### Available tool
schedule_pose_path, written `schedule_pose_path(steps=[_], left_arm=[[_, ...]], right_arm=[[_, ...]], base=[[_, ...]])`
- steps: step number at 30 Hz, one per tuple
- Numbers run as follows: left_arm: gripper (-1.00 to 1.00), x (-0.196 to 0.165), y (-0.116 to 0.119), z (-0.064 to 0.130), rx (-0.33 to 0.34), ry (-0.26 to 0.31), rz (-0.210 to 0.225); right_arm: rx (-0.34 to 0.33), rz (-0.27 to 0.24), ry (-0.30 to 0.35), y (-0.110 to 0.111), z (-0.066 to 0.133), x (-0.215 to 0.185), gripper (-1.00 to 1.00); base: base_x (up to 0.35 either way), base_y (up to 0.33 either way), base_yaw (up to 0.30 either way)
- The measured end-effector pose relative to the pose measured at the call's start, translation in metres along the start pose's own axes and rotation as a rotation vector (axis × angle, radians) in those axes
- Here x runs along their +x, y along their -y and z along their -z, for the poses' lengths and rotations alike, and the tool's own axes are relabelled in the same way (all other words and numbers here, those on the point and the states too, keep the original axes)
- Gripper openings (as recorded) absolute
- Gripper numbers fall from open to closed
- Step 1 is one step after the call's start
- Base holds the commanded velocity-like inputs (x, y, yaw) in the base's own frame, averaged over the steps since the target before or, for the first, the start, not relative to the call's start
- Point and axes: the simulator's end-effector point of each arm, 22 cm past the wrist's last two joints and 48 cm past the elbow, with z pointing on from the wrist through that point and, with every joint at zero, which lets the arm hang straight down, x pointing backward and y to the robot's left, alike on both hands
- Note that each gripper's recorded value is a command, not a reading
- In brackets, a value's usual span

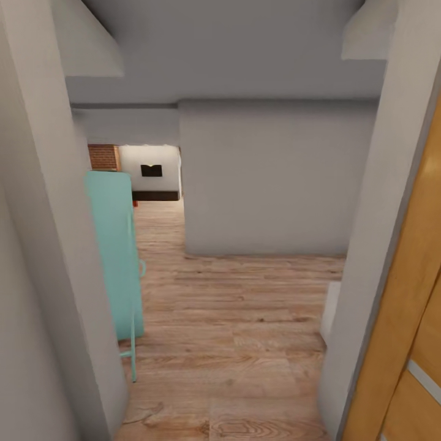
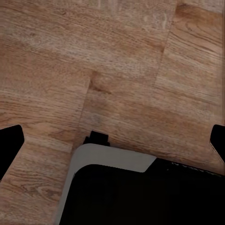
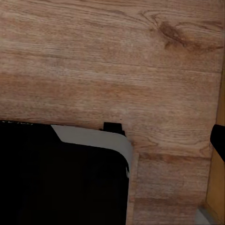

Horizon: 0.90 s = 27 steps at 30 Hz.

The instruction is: Move the two storage containers from the living room to the garage. In the garage, place one container on the floor and stack the other container on top of it (either order is fine).

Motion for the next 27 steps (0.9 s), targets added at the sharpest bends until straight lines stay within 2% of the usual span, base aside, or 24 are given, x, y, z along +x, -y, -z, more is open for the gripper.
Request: schedule_pose_path(steps=[11, 27], left_arm=[[1.0, 0.0001, 0.0008, 0.0, 0.001, -0.001, 0.0], [1.0, 0.0004, 0.0007, 0.0, 0.001, -0.001, 0.0]], right_arm=[[-0.005, -0.022, 0.001, -0.0063, 0.0, -0.0006, 1.0], [-0.008, -0.003, 0.004, -0.0062, 0.0, -0.0012, 1.0]], base=[[0.322, 0.0, 0.0], [0.322, 0.0, 0.0]])
